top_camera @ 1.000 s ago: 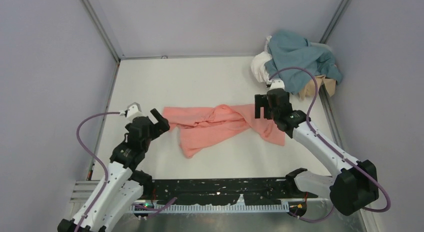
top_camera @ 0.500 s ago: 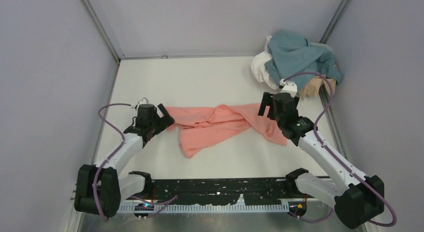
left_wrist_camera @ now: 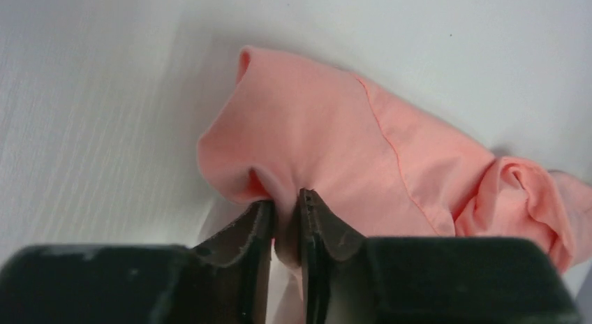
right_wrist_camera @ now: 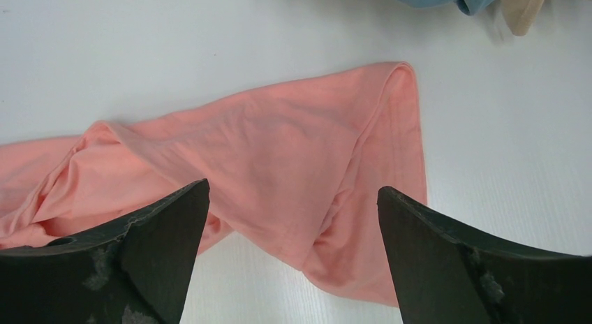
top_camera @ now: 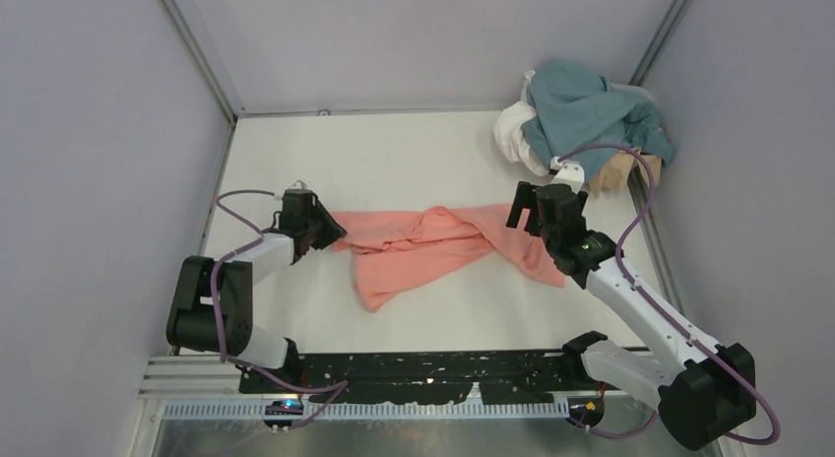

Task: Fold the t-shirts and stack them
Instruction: Flatten out the tshirt

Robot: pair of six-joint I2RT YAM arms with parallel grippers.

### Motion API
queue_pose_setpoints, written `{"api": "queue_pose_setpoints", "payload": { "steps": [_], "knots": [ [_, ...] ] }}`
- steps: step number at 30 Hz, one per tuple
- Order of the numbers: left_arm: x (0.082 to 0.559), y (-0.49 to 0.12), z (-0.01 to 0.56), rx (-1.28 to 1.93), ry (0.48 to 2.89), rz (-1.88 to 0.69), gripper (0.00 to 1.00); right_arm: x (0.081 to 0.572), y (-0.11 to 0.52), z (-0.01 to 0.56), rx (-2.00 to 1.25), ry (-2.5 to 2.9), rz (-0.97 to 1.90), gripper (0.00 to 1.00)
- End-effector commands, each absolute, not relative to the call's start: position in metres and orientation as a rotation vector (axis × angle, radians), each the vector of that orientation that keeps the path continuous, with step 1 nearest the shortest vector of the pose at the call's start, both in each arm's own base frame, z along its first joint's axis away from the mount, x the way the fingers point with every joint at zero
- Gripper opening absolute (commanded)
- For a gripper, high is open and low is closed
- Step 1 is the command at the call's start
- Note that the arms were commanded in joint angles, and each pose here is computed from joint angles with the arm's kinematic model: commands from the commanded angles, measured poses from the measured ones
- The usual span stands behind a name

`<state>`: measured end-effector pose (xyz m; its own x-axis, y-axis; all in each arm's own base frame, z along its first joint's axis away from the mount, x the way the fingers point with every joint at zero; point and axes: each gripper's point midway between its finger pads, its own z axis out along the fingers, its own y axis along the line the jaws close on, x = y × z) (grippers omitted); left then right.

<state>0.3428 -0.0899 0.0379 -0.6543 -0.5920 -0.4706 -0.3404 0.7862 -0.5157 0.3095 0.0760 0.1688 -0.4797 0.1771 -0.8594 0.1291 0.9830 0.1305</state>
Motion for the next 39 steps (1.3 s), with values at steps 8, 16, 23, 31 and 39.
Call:
{"api": "queue_pose_setpoints", "payload": {
  "steps": [8,16,23,31,39],
  "knots": [
    [0.347,-0.081,0.075,-0.638,2.227,-0.489,0.0,0.274,0.104,0.114,0.181,2.309,0.231,0.95],
    [0.333,-0.082,0.095,-0.595,2.17,-0.528,0.0,0.255,0.129,0.077,0.171,2.381,0.428,0.95],
    [0.325,-0.086,0.098,-0.579,2.179,-0.558,0.0,0.275,0.142,0.066,0.21,2.358,0.478,0.95],
    [0.322,-0.089,0.1,-0.558,2.181,-0.58,0.0,0.297,0.148,0.07,0.232,2.318,0.472,0.95],
    [0.322,-0.092,0.1,-0.546,2.184,-0.594,0.0,0.313,0.151,0.091,0.255,2.244,0.493,0.95]
  ]
}}
